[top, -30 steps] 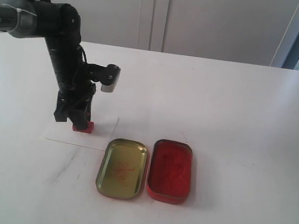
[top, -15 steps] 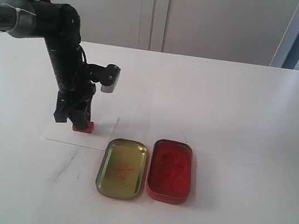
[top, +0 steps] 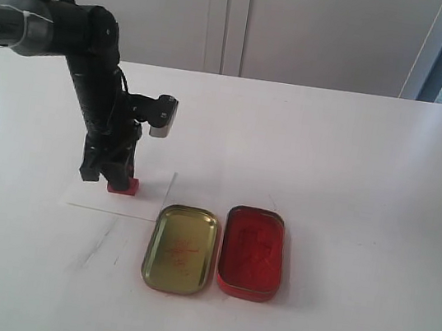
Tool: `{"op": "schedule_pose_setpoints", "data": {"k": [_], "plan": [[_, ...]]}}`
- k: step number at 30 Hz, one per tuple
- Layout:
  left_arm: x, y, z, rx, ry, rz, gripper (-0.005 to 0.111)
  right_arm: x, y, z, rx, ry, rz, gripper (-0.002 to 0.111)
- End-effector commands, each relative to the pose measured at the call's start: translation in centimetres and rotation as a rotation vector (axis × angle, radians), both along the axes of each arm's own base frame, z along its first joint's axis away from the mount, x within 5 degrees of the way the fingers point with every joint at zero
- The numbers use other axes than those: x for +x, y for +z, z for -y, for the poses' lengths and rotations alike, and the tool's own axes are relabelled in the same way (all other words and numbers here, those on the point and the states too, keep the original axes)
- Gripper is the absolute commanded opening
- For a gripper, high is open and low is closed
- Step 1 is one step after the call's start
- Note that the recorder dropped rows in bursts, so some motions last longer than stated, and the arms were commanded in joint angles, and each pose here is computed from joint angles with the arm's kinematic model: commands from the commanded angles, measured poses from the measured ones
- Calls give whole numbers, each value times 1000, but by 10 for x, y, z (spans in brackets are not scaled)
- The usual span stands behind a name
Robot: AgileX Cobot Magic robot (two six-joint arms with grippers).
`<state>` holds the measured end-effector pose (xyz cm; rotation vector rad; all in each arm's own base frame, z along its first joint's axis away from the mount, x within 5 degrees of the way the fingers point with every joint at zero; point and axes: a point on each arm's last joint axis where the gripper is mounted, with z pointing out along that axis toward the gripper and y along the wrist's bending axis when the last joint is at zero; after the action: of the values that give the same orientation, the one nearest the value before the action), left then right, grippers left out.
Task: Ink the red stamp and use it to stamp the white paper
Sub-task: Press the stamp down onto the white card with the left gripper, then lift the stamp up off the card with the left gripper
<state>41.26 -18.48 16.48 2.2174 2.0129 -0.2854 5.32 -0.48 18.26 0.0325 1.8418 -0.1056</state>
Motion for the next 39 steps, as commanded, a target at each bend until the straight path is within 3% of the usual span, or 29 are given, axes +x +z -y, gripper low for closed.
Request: {"op": "schedule_pose_setpoints", "data": {"k": [1, 17, 32, 39], "plan": [[-5, 9, 0, 3, -6, -4, 0, 0, 0, 0, -9, -4, 14, 0], [-9, 23, -1, 0, 18, -7, 0, 0, 0, 0, -9, -4, 14, 0], [-17, 55, -4, -16, 143, 6, 0, 0, 0, 0, -9, -4, 14, 0], [-21, 64, -6, -9, 272, -33, 0, 0, 0, 0, -9, -4, 14, 0]]}}
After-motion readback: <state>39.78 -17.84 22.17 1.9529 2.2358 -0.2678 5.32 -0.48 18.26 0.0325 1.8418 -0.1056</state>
